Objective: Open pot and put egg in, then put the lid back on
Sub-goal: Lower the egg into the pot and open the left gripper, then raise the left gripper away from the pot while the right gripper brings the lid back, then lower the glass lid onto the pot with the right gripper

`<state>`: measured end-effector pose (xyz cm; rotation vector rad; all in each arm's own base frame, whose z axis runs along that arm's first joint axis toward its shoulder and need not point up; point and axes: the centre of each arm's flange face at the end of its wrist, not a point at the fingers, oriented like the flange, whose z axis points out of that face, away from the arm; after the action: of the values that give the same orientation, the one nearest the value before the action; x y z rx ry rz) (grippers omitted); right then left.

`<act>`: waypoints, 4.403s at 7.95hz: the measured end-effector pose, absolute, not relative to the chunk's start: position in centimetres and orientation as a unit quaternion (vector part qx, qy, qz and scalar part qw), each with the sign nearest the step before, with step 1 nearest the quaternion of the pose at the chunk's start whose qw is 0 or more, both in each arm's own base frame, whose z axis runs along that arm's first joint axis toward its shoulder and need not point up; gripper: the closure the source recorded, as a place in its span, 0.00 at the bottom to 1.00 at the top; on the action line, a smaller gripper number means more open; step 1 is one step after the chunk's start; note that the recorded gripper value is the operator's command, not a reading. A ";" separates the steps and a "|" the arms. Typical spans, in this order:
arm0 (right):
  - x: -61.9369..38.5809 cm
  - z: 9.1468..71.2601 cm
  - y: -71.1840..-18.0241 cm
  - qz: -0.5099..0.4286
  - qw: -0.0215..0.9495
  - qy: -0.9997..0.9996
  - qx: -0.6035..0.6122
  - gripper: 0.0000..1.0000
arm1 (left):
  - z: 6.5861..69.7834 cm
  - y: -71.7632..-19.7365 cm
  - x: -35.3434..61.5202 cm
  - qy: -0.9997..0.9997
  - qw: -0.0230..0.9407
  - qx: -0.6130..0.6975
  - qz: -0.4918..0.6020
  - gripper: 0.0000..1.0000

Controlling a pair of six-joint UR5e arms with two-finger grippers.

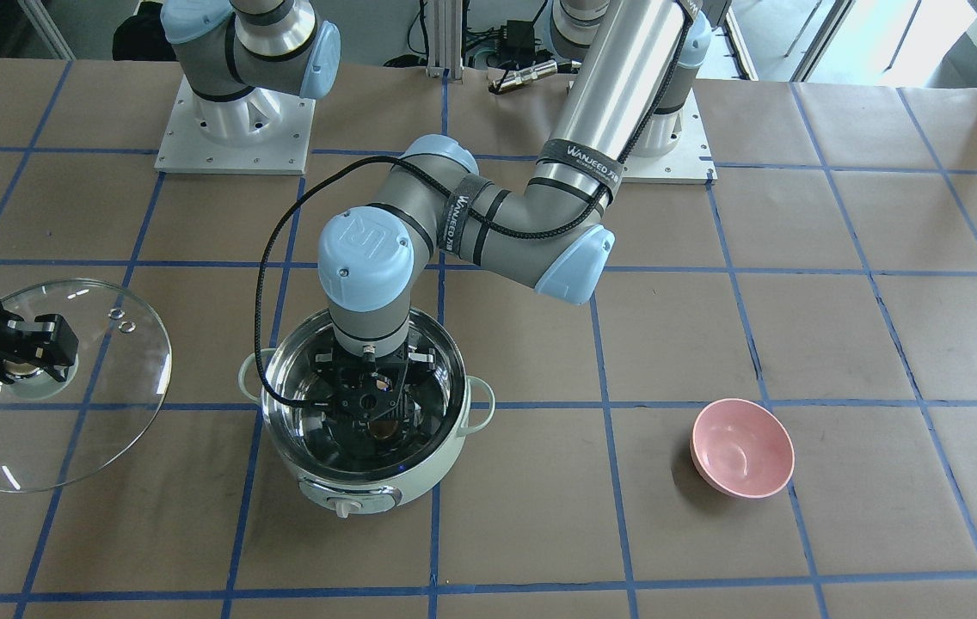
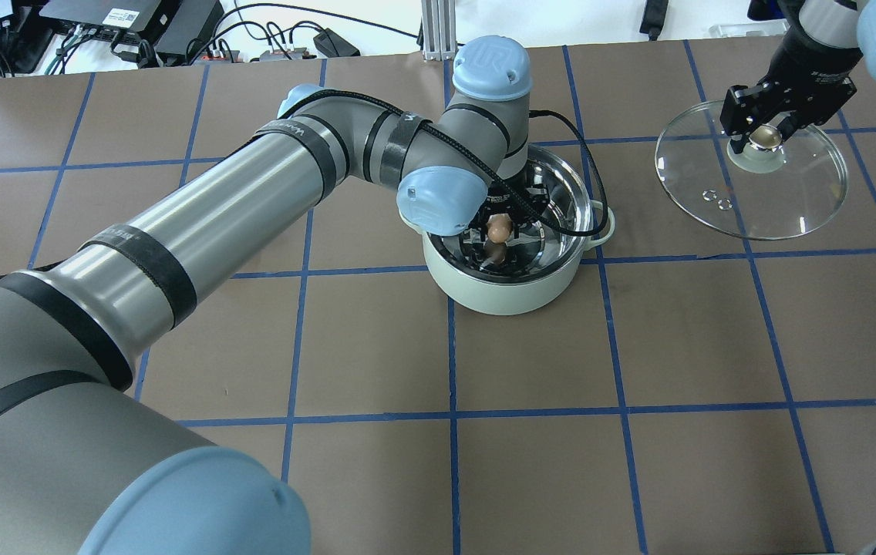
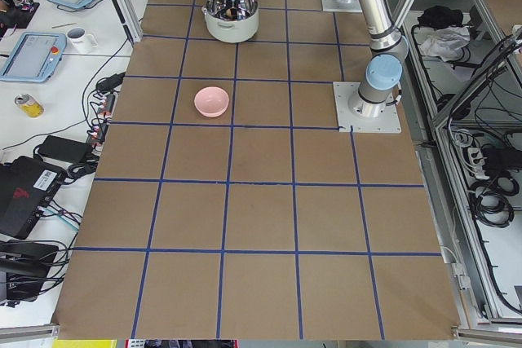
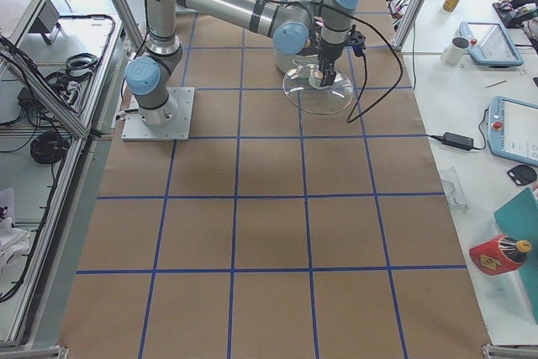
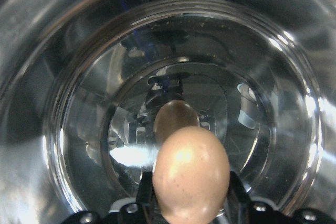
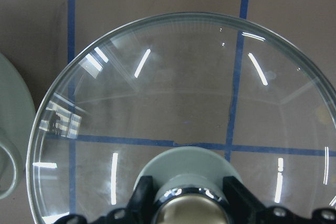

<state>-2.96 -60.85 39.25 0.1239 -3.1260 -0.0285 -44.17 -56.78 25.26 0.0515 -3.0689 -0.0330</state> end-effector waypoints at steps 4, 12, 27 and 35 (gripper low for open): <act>-2.9 38.9 -61.0 -0.011 0.003 -0.999 0.039 1.00 | 26.1 -56.6 -44.3 -0.999 0.041 0.018 -0.002 0.05; 8.0 41.6 -60.0 0.027 0.013 -0.999 0.015 1.00 | 44.4 -55.6 -30.8 -0.994 0.060 0.047 0.078 0.00; 26.5 35.1 -56.7 0.053 -0.041 -0.997 -0.044 1.00 | 50.2 -49.9 -14.6 -0.998 -0.013 -0.041 0.042 0.00; 27.0 33.8 -57.1 0.048 -0.040 -0.997 -0.042 1.00 | 49.8 -50.1 -14.6 -0.998 -0.013 -0.040 0.039 0.00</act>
<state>26.98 -57.07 33.85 -0.1342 -3.2153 0.1560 -14.55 -50.12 49.78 -0.1280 -3.1624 0.1246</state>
